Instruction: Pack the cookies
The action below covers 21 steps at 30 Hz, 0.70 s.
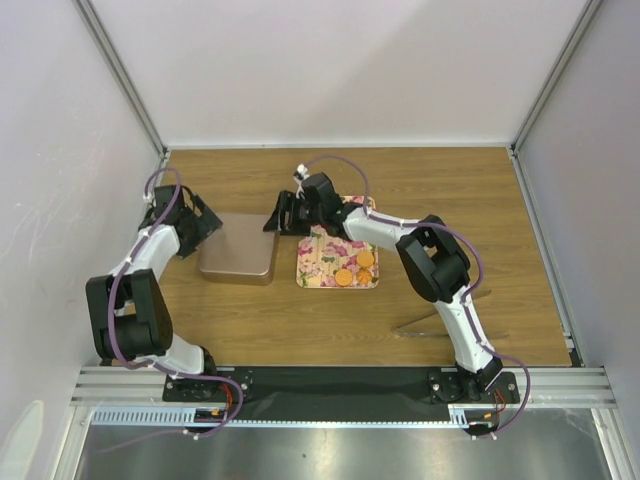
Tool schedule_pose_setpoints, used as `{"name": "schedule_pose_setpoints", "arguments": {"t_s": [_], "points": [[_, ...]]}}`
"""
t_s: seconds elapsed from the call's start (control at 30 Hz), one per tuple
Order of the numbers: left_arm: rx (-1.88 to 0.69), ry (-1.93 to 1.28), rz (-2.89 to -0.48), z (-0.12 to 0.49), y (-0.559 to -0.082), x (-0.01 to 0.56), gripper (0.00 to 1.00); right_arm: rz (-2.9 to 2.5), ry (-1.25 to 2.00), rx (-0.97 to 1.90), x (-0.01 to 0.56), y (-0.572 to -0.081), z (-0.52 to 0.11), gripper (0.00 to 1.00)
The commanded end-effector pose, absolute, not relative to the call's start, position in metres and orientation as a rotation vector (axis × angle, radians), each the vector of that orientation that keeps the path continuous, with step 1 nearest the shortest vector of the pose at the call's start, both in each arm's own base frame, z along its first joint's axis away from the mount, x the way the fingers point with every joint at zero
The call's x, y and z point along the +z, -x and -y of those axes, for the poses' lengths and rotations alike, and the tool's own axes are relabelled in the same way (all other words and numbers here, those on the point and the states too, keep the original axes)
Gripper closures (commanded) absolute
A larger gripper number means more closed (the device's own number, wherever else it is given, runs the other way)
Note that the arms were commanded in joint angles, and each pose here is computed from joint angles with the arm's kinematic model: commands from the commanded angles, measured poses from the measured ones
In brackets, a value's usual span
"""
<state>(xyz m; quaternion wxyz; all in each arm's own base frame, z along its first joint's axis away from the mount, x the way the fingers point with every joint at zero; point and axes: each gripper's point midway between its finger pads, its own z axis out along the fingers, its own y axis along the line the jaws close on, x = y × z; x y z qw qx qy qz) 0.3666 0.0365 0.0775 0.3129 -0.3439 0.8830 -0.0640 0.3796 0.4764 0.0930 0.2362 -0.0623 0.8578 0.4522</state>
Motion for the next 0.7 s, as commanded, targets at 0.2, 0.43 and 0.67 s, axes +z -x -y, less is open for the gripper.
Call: {"name": "schedule_pose_setpoints", "arguments": {"t_s": [0.2,0.43,0.67], "points": [[-0.159,0.668,-1.996,-0.033,-0.385,0.232,0.03,-2.146,0.244,1.157,0.208,-0.419,-0.446,0.29],[-0.339,0.291,-1.913,0.060,-0.354,0.308,0.02,-2.047,0.173,0.996,0.269,-0.400,-0.369,0.26],[-0.414,-0.032,-1.889,0.114,-0.302,0.318,0.02,-1.957,0.029,0.702,0.290,-0.357,-0.262,0.19]]}}
